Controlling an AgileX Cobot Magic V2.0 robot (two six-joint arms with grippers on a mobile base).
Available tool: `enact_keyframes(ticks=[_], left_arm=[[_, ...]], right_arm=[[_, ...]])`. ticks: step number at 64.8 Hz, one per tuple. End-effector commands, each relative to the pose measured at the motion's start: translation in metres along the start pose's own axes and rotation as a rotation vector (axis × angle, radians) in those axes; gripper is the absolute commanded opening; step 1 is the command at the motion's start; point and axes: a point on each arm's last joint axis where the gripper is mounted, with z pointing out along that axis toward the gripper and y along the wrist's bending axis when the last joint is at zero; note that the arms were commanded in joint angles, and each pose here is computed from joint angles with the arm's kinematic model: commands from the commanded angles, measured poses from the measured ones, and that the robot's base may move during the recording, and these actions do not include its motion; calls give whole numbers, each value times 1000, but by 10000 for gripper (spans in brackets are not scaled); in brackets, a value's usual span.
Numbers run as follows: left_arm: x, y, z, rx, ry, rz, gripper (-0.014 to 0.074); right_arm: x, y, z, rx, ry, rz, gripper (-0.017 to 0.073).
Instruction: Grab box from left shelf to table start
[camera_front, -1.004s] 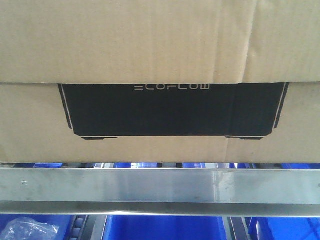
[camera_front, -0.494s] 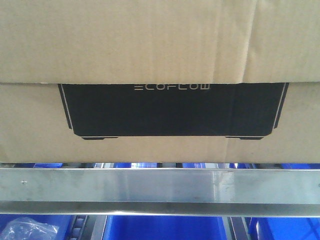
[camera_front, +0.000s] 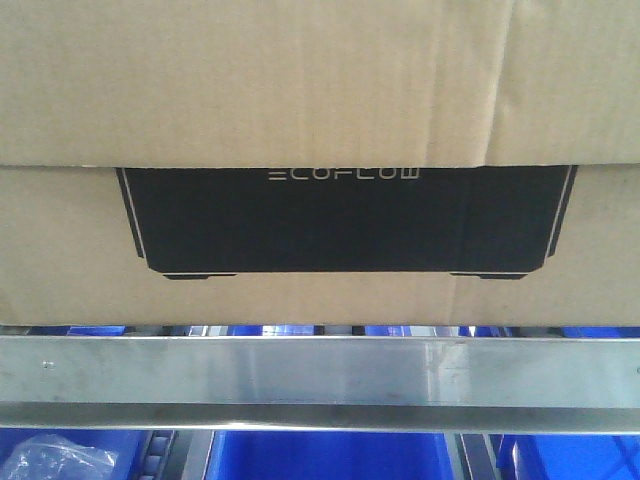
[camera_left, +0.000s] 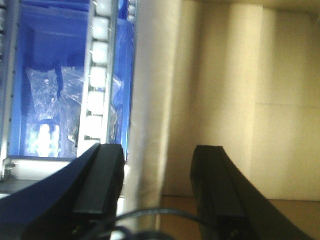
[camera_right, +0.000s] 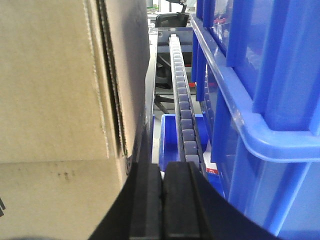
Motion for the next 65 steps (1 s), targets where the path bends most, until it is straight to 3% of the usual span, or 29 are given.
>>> enact_keyframes(ticks=[1, 19, 41, 65], left_arm=[[-8, 0, -19, 26, -95, -3, 230], [-8, 1, -19, 18, -98, 1, 199], [-8, 1, -19, 18, -98, 1, -108], [-8, 0, -19, 23, -96, -1, -102]], right_arm=[[-15, 1, -2, 0, -127, -5, 50], [-15, 1, -2, 0, -127, -5, 50], [-15, 1, -2, 0, -127, -5, 50], [-15, 1, -2, 0, -127, -5, 50]])
